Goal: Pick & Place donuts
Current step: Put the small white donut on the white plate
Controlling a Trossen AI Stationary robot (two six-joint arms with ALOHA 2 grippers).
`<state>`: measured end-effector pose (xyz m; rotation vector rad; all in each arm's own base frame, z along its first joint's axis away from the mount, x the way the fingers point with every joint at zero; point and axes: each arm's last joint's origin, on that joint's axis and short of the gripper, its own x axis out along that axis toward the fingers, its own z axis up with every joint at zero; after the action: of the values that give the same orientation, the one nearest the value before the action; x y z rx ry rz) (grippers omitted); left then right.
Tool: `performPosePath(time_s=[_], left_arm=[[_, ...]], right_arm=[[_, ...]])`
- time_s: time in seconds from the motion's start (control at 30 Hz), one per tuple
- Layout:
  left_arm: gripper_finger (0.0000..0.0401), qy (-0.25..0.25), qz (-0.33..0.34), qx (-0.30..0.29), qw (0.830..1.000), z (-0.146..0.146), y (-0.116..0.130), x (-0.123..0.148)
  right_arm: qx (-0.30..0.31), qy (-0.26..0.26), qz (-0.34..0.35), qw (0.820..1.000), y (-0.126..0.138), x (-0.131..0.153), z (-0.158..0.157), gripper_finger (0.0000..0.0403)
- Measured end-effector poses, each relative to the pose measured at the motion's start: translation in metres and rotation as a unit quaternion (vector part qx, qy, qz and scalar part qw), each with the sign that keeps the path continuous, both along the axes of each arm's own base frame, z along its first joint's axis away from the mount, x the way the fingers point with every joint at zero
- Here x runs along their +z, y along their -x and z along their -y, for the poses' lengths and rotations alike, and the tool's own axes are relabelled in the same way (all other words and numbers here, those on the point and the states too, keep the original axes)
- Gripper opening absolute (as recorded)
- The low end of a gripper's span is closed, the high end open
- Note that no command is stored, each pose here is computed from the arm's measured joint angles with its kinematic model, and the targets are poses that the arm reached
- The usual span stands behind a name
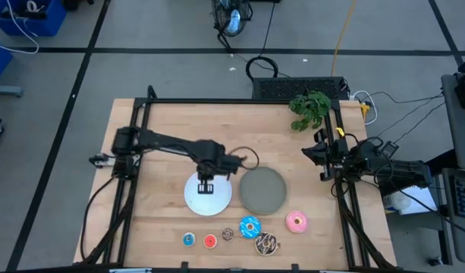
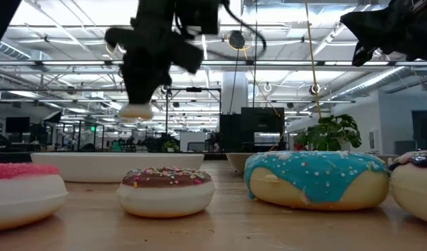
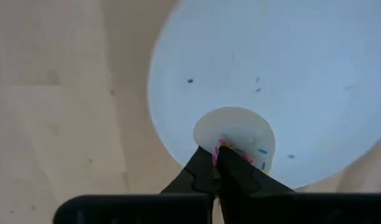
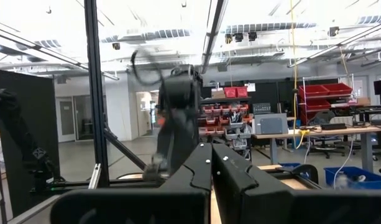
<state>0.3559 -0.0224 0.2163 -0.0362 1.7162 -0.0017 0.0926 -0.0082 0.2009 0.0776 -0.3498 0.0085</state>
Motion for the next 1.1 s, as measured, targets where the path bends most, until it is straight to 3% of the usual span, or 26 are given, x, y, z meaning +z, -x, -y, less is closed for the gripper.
performPosePath(time_s=[0.23,0.43,0.6,0.93,1.1], left_arm=[[0.0025,0.003,-0.057,-0.044,0.997,0.009,-0.011,-0.041],[0.0011,0.005,-0.042,-0.076,0.996,0.01,-0.018,-0.052],[0.0051,0.007,-0.015,-0.088,0.996,0.01,-0.023,-0.053],[0.0101,0.014,-0.033,-0.075,0.997,0.01,-0.014,-0.067],[0.0174,0.005,-0.032,-0.067,0.997,0.008,-0.013,-0.071]], right_arm=[[0.0,0.0,-0.002,1.0,0.0,0.0,0.0,0.0],[0.0,0.0,-0.004,1.0,0.0,-0.001,0.0,0.0],[0.002,0.0,-0.007,1.0,0.0,-0.001,0.0,0.0],[0.018,0.005,-0.008,1.0,0.0,-0.001,-0.001,0.0],[0.024,0.008,-0.008,1.0,0.0,-0.001,-0.001,0.0]])
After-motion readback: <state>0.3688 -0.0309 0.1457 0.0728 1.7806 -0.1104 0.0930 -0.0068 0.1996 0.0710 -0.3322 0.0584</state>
